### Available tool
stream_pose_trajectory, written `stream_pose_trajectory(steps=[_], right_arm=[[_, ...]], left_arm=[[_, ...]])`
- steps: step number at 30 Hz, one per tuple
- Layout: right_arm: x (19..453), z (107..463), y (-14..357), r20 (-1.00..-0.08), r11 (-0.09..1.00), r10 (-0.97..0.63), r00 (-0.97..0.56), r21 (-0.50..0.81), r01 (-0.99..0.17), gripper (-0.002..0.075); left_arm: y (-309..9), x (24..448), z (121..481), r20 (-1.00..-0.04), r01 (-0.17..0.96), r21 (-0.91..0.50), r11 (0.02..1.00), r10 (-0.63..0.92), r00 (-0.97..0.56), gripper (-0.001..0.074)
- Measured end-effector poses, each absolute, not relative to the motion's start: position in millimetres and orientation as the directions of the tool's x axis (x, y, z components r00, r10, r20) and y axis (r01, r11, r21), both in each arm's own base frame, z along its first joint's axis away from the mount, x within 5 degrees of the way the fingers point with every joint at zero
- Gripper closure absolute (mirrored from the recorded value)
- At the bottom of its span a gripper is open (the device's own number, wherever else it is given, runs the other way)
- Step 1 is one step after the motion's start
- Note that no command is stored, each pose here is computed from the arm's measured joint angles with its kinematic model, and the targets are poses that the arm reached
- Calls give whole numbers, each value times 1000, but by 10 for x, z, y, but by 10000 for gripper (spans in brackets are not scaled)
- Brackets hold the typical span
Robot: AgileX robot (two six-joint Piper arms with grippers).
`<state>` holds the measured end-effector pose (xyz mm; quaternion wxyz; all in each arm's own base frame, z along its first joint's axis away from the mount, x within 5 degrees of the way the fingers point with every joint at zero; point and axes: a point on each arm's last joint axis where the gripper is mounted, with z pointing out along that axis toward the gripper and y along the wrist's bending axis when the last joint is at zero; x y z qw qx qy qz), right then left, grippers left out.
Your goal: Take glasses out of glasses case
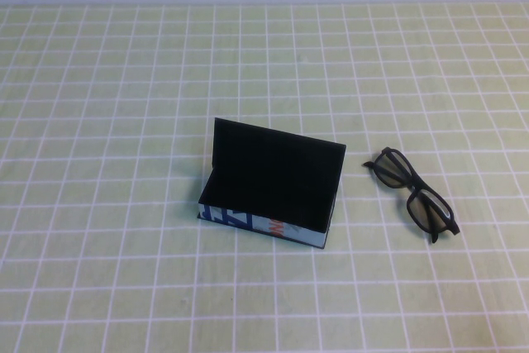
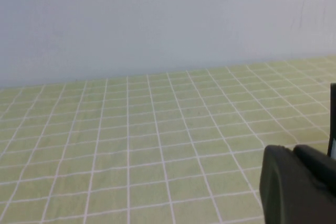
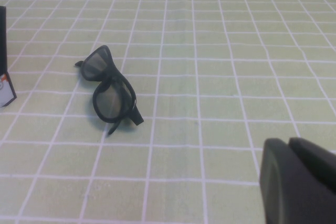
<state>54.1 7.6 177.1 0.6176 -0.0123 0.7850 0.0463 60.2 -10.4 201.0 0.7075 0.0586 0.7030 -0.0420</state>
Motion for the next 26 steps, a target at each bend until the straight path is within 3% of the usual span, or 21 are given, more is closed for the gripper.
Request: stream_pose_trajectory(steps=[10,17,26], right_arm=[[541,1771,76,-971,995,38,-237,57,-77,743],[541,1771,76,-971,995,38,-237,57,-77,743],[541,1771,76,-971,995,38,-237,57,-77,743]], left_arm=[[-75,565,1906,-993,120,68,990,78,-84,739],[-81,531,1749,-962,146,77,986,112,-251,739],[-81,524,1740,-959,144,62,988,98,-265,739]])
